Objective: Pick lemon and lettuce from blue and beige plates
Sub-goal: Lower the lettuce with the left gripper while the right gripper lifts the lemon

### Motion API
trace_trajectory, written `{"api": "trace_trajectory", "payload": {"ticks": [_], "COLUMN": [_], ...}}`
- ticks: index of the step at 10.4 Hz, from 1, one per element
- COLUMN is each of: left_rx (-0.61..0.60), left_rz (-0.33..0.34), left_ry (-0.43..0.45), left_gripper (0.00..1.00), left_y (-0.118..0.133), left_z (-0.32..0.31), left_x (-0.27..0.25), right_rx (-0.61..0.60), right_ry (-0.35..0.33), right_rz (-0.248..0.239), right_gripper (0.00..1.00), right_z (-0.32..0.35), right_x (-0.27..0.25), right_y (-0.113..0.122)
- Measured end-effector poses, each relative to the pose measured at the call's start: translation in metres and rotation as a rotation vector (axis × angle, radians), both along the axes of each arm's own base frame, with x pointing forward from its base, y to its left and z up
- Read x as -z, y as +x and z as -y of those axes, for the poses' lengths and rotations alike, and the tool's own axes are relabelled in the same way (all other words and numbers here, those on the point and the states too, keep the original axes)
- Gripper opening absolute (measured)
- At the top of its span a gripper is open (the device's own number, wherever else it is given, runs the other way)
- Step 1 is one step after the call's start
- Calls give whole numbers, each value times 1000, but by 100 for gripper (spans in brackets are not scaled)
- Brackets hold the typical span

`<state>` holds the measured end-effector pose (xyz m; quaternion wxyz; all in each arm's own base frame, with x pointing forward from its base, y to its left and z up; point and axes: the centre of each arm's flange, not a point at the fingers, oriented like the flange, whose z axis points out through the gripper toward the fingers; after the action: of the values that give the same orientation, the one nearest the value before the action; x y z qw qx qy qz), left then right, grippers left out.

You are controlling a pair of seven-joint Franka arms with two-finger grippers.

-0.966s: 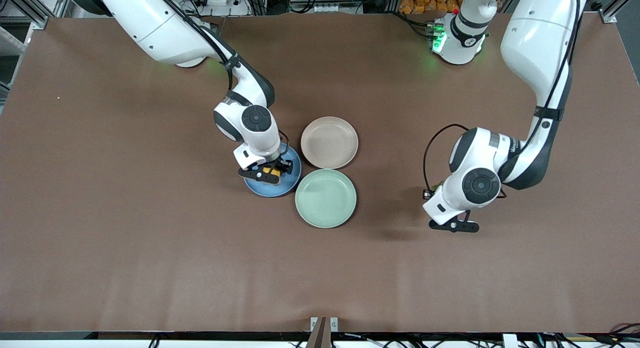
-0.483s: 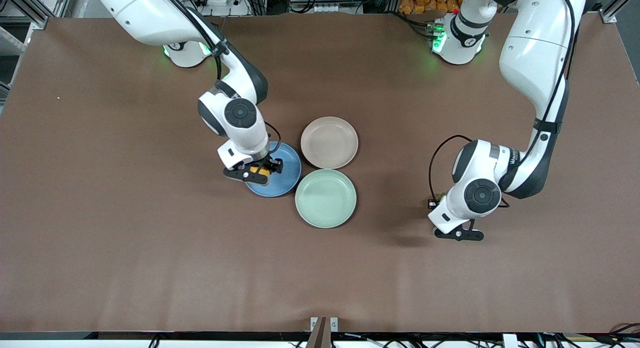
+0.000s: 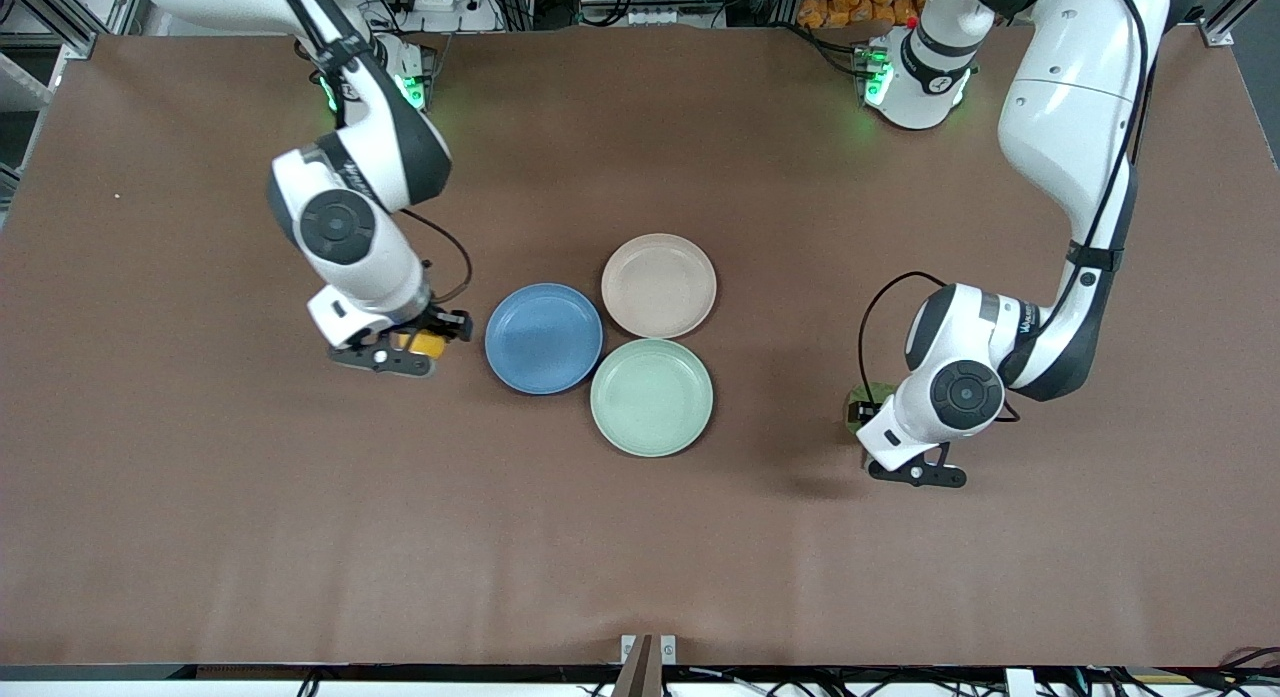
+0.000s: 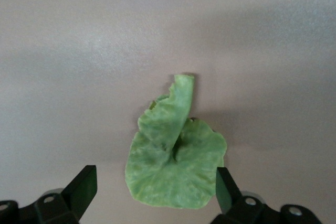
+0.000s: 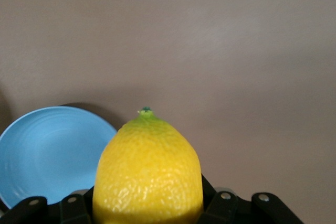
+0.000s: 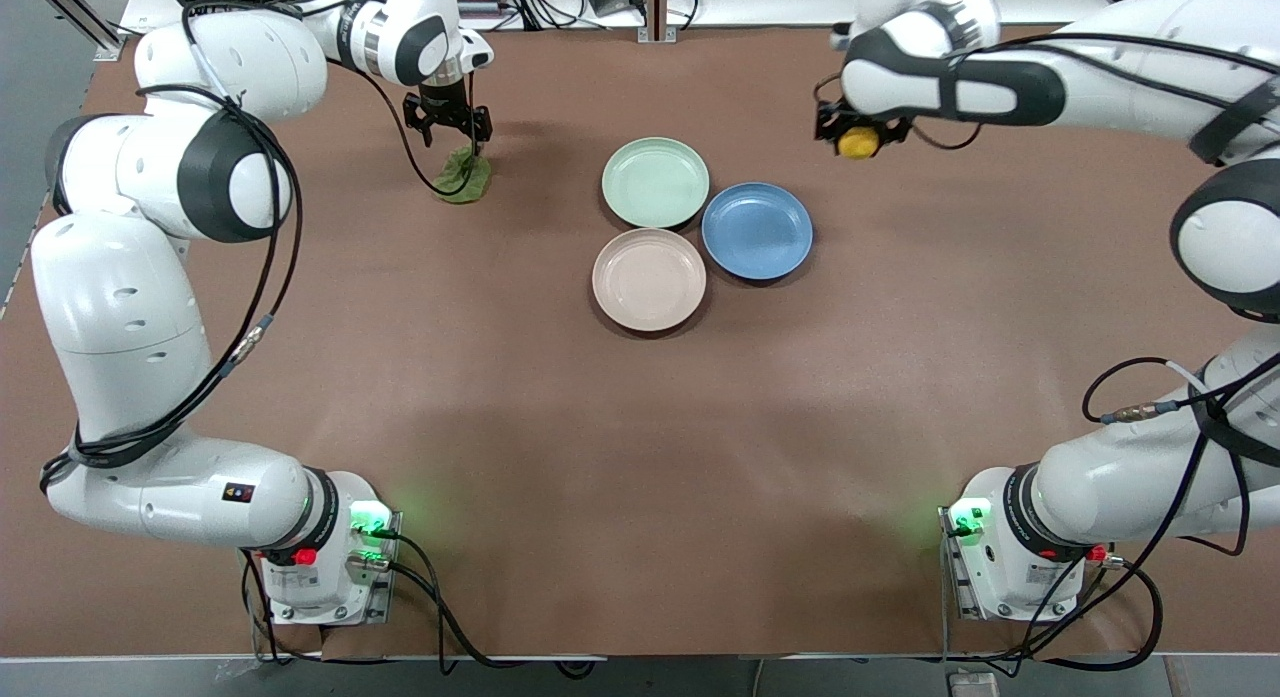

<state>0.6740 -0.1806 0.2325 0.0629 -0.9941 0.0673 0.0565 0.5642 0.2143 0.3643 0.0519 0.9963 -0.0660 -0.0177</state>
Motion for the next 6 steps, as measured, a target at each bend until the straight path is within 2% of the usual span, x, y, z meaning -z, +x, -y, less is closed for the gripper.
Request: {"api": "trace_trajectory", "payload": {"ticks": [4, 6], "left_rx": [-8, -14], "left_rz": [29, 24], "left_ry": [-5, -8], "left_gripper": [100, 100], "left_y": [1, -9], "left_z": [3, 3], "left_x": [-21, -32], "right_rx": [-96, -135], "right_ry": [34, 69], "right_rz": [10, 4], "right_gripper": [58, 58], "right_z": [66, 107], "right_x": [-44, -58], "right_y": [11, 13]}}
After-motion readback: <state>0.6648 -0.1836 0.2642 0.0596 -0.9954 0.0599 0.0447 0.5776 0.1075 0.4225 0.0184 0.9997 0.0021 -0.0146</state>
